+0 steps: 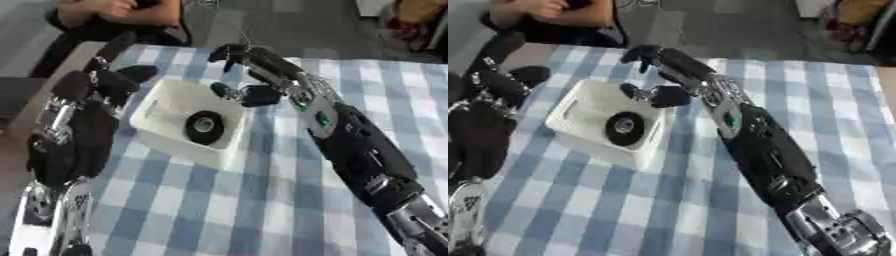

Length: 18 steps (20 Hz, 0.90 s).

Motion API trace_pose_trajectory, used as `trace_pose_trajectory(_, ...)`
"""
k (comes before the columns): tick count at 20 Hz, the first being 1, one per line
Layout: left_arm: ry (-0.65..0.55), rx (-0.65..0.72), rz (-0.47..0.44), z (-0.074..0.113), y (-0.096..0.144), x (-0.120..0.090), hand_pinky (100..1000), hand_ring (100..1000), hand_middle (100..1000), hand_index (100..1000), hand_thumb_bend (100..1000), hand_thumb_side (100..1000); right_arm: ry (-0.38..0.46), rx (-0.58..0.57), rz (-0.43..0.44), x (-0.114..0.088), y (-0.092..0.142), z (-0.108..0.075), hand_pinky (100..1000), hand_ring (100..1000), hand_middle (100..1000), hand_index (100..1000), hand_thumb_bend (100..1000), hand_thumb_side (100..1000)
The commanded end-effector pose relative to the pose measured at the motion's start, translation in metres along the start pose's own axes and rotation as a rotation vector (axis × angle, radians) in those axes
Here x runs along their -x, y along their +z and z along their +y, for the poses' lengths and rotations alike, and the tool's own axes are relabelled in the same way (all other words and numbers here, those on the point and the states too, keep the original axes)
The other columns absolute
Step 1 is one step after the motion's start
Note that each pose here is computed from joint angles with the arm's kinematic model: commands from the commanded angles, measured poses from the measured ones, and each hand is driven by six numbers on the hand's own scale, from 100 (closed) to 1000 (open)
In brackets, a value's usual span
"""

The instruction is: Pick up objects on the table and place them in the box.

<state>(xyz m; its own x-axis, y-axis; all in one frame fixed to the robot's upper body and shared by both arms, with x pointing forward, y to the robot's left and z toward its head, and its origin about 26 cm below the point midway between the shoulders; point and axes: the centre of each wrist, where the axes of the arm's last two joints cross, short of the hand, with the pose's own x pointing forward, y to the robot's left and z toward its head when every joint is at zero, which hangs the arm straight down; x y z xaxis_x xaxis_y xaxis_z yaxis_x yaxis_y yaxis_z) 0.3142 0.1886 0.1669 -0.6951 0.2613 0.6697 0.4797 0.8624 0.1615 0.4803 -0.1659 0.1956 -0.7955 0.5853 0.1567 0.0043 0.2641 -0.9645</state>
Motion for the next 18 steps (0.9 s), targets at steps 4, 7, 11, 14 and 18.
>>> trace_pose_trajectory(4,-0.03,0.01,0.006,0.005,0.003,-0.003,910,746,955,631,100,938,0.063,0.04,-0.021,0.004,0.01,-0.03,908,700,854,893,300,859)
trace_pose_trajectory(7,-0.062,-0.015,0.055,0.012,0.016,0.0,914,747,960,628,101,947,0.043,0.1,0.009,0.011,0.038,-0.04,909,685,844,885,296,855)
trace_pose_trajectory(11,-0.111,-0.047,0.134,0.022,0.038,0.006,921,750,969,622,102,964,-0.017,0.17,0.058,0.01,0.077,-0.042,913,681,841,880,287,857)
trace_pose_trajectory(14,-0.137,-0.069,0.201,0.027,0.056,0.012,927,754,978,618,105,982,-0.077,0.228,0.062,-0.001,0.101,-0.037,916,670,836,875,282,856)
trace_pose_trajectory(18,-0.155,-0.076,0.258,0.027,0.067,0.021,932,758,986,614,101,996,-0.106,0.343,0.155,-0.012,0.136,-0.033,918,660,831,869,276,853)
